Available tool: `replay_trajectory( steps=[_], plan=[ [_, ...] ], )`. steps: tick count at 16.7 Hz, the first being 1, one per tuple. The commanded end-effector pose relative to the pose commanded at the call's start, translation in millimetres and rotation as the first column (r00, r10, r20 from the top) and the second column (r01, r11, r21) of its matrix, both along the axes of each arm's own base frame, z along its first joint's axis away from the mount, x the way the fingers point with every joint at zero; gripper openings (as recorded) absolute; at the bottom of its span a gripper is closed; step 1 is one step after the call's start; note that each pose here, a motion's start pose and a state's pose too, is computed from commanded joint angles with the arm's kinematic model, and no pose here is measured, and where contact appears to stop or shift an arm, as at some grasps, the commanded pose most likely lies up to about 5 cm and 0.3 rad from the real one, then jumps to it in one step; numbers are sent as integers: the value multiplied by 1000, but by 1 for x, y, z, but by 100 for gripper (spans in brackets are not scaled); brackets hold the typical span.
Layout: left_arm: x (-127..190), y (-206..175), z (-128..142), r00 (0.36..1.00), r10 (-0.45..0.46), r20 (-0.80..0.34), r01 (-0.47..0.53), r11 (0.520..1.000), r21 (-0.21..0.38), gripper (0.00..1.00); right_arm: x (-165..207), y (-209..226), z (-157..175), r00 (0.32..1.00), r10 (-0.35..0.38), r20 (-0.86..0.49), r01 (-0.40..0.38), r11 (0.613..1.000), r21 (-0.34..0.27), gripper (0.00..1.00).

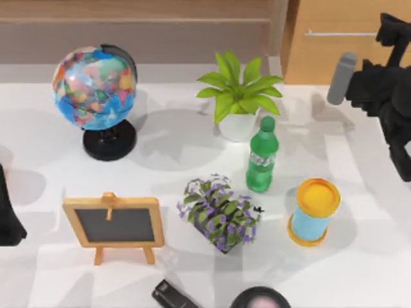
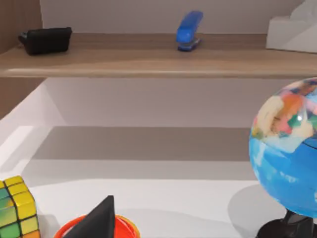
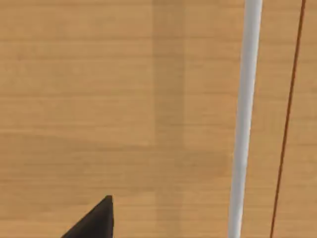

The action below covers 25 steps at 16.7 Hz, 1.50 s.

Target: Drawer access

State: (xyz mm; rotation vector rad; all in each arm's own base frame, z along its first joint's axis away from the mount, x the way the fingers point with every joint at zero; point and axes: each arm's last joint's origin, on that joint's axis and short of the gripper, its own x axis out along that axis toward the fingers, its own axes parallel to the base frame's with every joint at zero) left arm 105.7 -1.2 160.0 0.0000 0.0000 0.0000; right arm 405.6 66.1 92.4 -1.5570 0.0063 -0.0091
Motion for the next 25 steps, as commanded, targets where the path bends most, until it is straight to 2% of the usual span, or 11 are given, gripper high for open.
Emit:
replay_trajectory(
  steps=[6, 12, 16, 25],
  plan=[
    [0, 0, 0, 1000, 0, 0, 0, 1000, 0, 100, 0, 2, -3, 1000, -2, -6, 2, 1000, -13, 100],
    [0, 0, 0, 1000, 0, 0, 0, 1000, 0, 100, 23, 3, -3, 1000, 0, -2, 0, 1000, -14, 100],
    [0, 0, 0, 1000, 0, 0, 0, 1000, 0, 100, 25, 3, -3, 1000, 0, -2, 0, 1000, -14, 100],
    [0, 0, 0, 1000, 0, 0, 0, 1000, 0, 100, 25, 3, -3, 1000, 0, -2, 0, 1000, -14, 32]
  ],
)
